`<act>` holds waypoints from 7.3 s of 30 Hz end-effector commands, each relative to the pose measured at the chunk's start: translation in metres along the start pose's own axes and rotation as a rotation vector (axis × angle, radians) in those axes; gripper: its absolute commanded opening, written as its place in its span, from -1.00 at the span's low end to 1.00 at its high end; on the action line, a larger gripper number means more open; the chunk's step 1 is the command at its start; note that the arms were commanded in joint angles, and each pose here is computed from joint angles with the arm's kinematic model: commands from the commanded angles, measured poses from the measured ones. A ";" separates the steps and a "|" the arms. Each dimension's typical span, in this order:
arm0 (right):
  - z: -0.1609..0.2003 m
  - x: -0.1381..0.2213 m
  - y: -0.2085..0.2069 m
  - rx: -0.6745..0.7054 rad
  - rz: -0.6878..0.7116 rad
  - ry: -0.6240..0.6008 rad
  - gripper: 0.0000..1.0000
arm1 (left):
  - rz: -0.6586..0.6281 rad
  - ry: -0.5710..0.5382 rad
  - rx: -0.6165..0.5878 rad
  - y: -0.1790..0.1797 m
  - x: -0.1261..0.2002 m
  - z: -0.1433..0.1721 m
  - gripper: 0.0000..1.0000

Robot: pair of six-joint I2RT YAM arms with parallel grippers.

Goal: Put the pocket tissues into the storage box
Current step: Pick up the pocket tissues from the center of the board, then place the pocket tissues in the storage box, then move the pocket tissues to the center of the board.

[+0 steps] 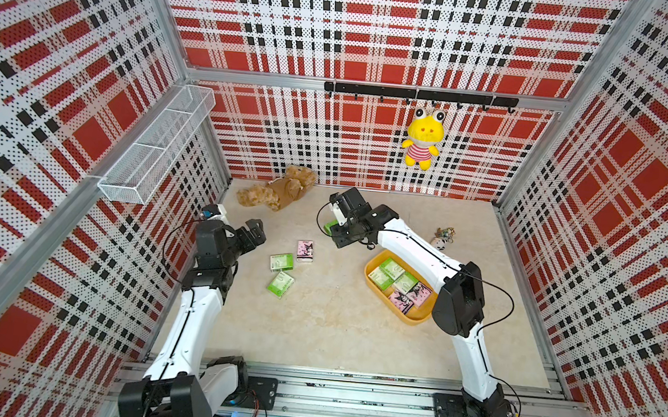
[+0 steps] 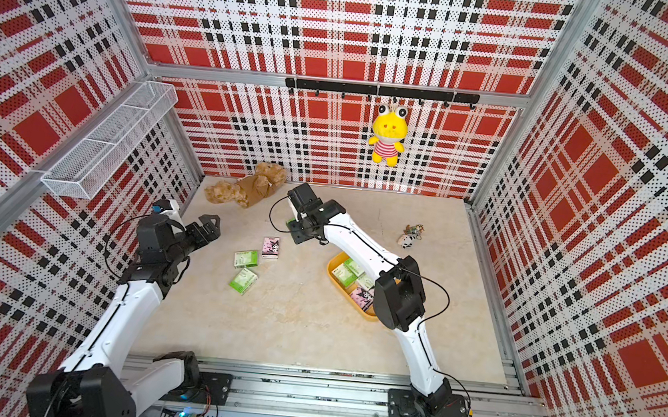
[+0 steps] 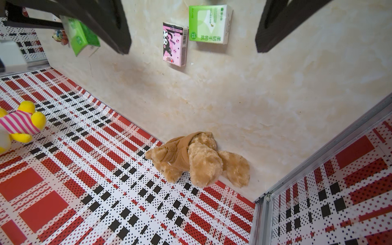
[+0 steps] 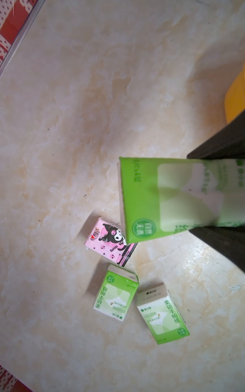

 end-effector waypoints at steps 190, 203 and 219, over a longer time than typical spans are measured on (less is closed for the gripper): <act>0.078 -0.119 0.191 -0.319 -0.172 0.219 -0.02 | -0.169 -0.123 0.098 0.052 0.022 -0.020 0.99; 0.101 -0.111 0.117 -0.287 -0.086 0.333 -0.05 | -0.171 -0.129 0.092 0.051 0.024 -0.022 0.99; 0.076 -0.073 0.049 -0.150 -0.004 0.285 0.69 | -0.187 -0.131 0.087 0.054 0.025 -0.021 0.99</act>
Point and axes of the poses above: each gripper's point midway between its finger pads, its own x axis back along the fingers, its own y axis along the line the jaws close on, z = x × y, the point moved 2 cm from there along x, back along the fingers, and after that the axes turned 3 degrees about x, right-handed, at the moved point
